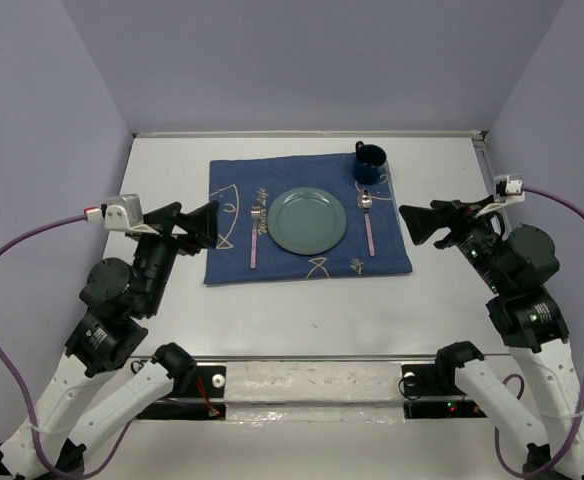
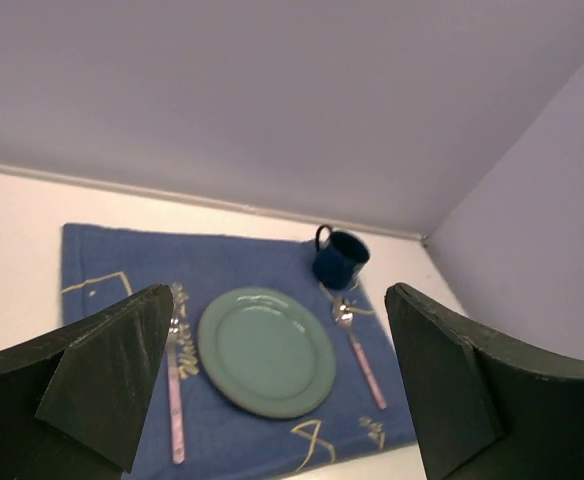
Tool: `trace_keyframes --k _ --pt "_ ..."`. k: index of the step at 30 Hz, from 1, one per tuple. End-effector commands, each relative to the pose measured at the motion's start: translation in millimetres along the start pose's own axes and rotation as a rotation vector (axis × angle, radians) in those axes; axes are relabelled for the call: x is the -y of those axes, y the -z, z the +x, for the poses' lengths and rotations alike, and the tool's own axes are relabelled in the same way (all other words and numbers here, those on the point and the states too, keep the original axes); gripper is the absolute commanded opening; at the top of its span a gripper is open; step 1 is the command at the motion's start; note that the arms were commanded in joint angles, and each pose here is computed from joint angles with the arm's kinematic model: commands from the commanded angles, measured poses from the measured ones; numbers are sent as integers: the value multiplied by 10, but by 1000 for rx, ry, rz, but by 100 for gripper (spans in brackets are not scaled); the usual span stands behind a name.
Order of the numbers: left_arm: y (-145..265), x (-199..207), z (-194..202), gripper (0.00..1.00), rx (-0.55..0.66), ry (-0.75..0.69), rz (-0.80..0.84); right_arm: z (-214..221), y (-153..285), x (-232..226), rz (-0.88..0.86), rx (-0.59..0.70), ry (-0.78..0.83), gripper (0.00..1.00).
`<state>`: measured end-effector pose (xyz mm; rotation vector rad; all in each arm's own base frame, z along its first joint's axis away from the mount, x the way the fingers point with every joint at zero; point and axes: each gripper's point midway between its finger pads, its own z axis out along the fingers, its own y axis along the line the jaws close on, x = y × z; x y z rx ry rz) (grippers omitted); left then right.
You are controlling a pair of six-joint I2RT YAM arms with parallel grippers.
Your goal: Set the dinner table for one person
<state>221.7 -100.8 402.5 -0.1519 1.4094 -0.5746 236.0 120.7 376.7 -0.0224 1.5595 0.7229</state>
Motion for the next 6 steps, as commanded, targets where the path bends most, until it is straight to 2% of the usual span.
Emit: trace_keyframes --k 1,6 --pt "134 -238 293 99 -65 -89 -43 -211 129 -1 11 121 33 100" --pt "119 -275 491 99 -94 -92 -38 -89 54 72 27 89 12 100"
